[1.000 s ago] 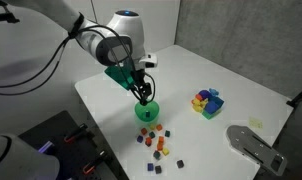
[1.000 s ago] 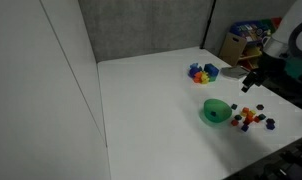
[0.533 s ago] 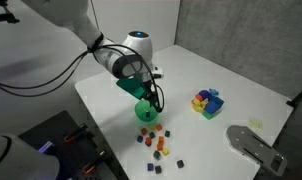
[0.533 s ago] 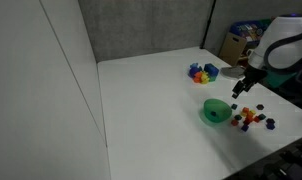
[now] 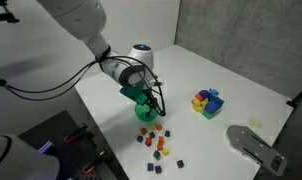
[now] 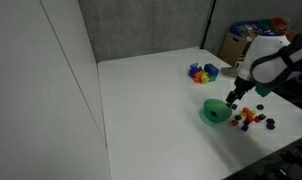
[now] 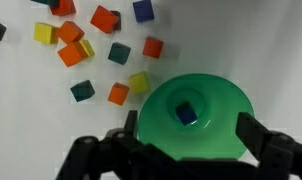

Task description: Remove the blue block from the green bowl and put it on the table.

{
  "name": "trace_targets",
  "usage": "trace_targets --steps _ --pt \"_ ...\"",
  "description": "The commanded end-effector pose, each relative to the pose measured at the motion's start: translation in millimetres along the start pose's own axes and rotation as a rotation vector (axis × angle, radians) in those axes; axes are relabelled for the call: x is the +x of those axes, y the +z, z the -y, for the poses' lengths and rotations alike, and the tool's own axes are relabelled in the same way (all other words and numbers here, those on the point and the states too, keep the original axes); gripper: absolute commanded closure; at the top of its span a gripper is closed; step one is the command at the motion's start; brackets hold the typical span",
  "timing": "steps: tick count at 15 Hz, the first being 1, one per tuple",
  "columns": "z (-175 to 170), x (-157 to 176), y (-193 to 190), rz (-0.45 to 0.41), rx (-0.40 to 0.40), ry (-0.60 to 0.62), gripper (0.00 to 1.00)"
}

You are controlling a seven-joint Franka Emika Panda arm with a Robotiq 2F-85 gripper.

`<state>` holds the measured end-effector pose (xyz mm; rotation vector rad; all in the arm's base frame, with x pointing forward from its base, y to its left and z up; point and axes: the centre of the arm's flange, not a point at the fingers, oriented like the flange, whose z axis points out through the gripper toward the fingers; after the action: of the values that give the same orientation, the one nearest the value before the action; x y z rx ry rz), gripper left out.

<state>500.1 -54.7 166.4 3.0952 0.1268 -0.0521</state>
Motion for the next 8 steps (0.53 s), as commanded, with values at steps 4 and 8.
trace_targets --steps 4,8 --pt "12 1 25 0.009 -0.006 -0.042 0.0" --pt "13 6 26 0.007 -0.018 -0.019 0.0"
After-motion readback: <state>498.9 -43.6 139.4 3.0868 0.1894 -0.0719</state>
